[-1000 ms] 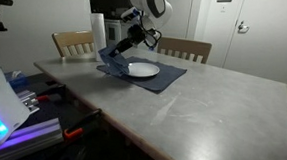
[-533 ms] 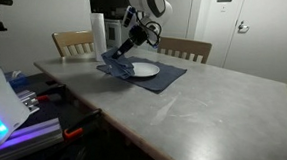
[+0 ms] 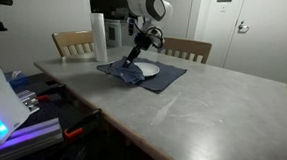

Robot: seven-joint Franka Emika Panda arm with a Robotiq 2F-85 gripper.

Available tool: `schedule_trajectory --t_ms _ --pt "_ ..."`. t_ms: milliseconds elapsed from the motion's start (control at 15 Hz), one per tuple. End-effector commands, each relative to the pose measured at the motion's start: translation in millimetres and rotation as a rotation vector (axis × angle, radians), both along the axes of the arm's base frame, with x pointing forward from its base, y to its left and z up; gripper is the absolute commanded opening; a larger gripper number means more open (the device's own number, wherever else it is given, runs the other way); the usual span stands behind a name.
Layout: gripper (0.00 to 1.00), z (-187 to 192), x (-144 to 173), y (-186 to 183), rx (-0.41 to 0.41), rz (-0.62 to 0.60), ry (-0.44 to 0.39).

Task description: Wipe the plate with the blue rug

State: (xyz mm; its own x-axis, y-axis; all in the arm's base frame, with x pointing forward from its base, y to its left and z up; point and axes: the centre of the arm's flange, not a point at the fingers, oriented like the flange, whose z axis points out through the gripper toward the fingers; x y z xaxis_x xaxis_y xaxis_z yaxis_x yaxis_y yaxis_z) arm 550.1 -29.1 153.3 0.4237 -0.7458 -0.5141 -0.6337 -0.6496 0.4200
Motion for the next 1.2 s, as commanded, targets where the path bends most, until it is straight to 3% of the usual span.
schedule_trajectory --t_ms 0,733,1133 --pt "0.02 -10 10 -1 -0.002 -0.007 -0.084" --pt "0.02 1 43 31 0.097 0.038 -0.311" --pt "0.02 10 43 50 0.234 0.124 -0.31"
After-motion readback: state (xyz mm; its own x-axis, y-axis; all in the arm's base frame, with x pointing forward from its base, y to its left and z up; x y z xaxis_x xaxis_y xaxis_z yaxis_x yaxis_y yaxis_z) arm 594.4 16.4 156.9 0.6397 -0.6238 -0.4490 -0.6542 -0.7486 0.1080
